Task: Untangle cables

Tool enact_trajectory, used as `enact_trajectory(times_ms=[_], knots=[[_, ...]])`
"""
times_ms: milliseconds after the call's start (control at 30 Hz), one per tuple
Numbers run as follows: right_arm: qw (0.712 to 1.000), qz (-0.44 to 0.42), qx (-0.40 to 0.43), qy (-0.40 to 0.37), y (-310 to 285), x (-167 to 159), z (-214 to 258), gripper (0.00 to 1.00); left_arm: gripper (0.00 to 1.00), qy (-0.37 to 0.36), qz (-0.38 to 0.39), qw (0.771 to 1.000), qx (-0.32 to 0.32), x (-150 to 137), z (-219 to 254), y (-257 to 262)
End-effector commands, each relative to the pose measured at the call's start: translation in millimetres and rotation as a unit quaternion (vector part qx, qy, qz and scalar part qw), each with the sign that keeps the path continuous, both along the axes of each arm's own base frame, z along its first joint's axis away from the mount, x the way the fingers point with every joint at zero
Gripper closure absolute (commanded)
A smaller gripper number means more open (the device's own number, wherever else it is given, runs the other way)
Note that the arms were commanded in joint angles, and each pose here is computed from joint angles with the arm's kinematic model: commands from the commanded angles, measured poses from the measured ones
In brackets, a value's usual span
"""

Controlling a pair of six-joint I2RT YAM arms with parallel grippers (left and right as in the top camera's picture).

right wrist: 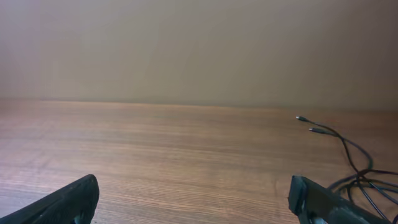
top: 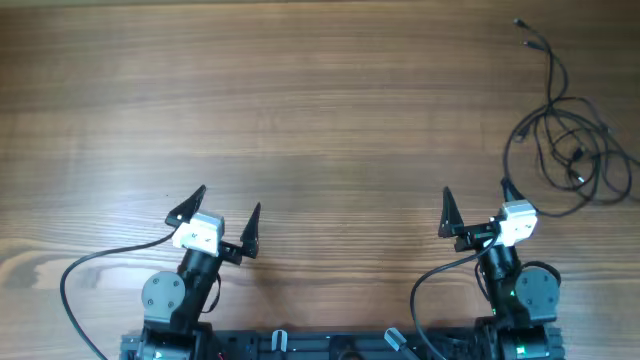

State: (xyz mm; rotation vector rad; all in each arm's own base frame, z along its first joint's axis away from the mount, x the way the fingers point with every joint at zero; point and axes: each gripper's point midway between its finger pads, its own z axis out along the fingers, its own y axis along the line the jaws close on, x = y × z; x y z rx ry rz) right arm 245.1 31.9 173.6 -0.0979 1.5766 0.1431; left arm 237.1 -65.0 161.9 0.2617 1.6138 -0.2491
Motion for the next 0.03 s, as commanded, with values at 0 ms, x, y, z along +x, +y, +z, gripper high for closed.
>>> enact_trajectory(times_ms=[0], knots=[[1.000,0.004,0.006,-0.005,0.9,-0.7,2.4,0.00,0.00,0.001,-0.006,1.000,-0.004,-0.9,-1.1,-1.5]])
